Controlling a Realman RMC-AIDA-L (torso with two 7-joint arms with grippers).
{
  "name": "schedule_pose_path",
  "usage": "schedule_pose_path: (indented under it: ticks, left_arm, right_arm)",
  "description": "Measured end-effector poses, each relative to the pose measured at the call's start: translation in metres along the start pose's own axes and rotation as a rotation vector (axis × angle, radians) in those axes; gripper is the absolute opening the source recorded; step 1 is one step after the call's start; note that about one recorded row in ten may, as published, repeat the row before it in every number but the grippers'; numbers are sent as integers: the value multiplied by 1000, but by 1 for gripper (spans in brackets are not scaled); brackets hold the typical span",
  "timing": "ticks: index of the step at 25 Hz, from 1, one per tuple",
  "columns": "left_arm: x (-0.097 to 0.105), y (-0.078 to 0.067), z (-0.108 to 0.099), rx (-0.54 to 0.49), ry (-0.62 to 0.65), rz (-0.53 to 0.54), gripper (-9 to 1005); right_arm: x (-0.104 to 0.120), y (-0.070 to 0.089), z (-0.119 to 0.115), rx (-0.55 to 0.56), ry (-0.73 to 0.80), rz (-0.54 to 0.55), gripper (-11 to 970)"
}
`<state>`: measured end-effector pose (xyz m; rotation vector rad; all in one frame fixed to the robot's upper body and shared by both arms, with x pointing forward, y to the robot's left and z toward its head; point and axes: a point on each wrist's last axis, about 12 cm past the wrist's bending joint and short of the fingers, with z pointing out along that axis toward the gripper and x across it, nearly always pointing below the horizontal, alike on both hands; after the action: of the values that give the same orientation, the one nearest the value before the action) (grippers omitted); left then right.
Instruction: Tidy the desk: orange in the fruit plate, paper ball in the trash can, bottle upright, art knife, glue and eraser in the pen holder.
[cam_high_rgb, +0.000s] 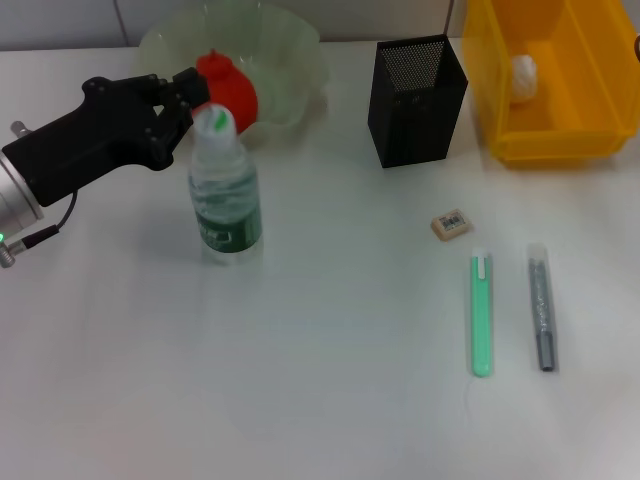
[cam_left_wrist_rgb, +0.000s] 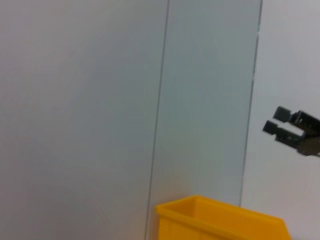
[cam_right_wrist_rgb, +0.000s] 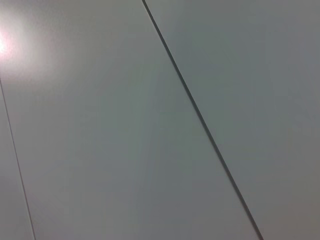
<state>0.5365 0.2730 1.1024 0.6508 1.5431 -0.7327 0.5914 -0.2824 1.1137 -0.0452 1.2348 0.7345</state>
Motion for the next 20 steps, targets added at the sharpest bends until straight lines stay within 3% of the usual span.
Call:
schedule_pose_path:
  ticks: [10, 14, 18, 20]
  left_arm:
    - [-8, -1, 2, 34, -34, 10, 40]
    - [-9, 0, 2, 33, -40, 10, 120]
    - [-13, 11, -4, -36, -115, -50, 137]
    - [-17, 17, -7, -66, -160, -77, 135]
  right_arm:
    - [1, -1, -3, 7, 5, -2, 723]
    - [1, 1, -2, -3, 8, 0, 723]
    - [-8, 9, 8, -118, 53, 18, 723]
    - [-25, 22, 24, -263, 134, -11, 723]
